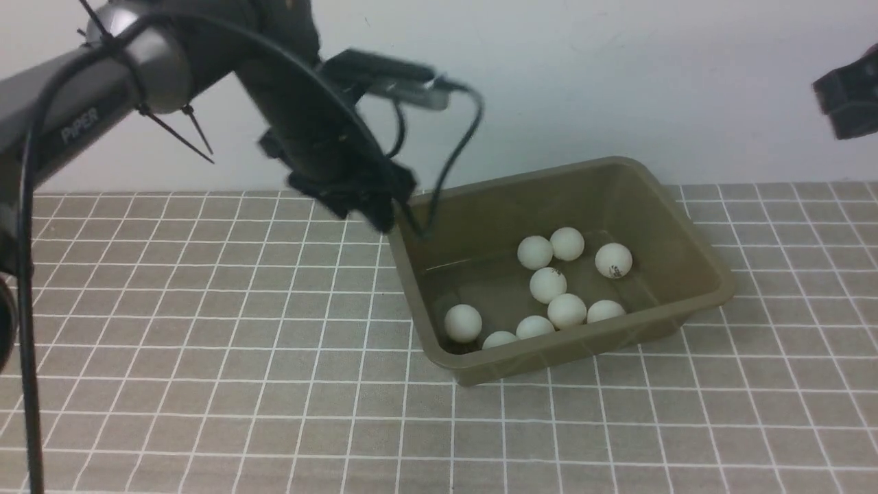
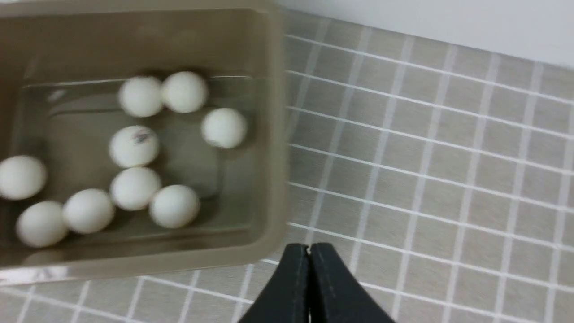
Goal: Put the table tennis balls into the box on the grey coffee tablecloth.
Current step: 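Drop the ball into the bin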
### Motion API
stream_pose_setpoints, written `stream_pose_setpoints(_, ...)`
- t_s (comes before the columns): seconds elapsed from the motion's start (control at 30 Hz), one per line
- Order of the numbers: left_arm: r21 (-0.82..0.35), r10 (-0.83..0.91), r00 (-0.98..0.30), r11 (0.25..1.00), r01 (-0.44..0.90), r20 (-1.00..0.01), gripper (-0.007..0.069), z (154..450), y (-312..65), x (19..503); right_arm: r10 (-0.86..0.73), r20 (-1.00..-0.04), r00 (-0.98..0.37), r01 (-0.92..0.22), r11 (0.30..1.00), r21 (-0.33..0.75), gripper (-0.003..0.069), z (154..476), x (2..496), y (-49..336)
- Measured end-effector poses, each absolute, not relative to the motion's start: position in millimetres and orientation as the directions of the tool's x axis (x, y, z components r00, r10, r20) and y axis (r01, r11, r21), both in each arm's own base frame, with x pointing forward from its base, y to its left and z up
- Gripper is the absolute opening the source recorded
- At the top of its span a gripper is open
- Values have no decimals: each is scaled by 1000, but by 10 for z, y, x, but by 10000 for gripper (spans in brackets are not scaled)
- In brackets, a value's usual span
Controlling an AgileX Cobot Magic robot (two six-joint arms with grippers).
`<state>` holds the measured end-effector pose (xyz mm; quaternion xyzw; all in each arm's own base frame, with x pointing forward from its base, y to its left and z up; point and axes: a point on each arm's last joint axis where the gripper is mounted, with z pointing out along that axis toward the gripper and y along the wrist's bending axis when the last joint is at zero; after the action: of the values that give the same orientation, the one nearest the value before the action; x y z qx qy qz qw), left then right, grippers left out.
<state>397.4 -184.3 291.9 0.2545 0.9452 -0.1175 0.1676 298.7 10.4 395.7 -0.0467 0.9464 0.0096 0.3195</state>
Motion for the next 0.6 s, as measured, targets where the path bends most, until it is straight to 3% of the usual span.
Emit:
stream_pose_setpoints(0.1,-169,463,-783,807,566,-415,346,2851,-2174,3906,-28,-585,-810,-38,999,5,-15,3956,2951,-75)
stream_pose_setpoints(0.2,-177,471,-778,797,577,-417,346,2604,-2437,3917,-3,-569,-823,-27,999,34,-15,3990,2861,-203)
stream_pose_setpoints(0.3,-189,456,-802,812,553,-386,351,2349,-2528,3974,33,-620,-784,-23,996,83,-15,4169,2671,-254)
stream_pose_setpoints(0.4,-188,437,-833,836,515,-340,404,2157,-2522,4022,43,-662,-748,-37,994,106,-15,4311,2513,-222)
stream_pose_setpoints(0.5,-164,409,-864,869,467,-295,513,1967,-2467,4089,38,-717,-696,-71,990,121,-15,4492,2286,-154)
stream_pose_setpoints(0.6,-115,408,-867,884,454,-288,549,1931,-2392,4134,38,-744,-667,-85,988,126,-15,4586,2148,-115)
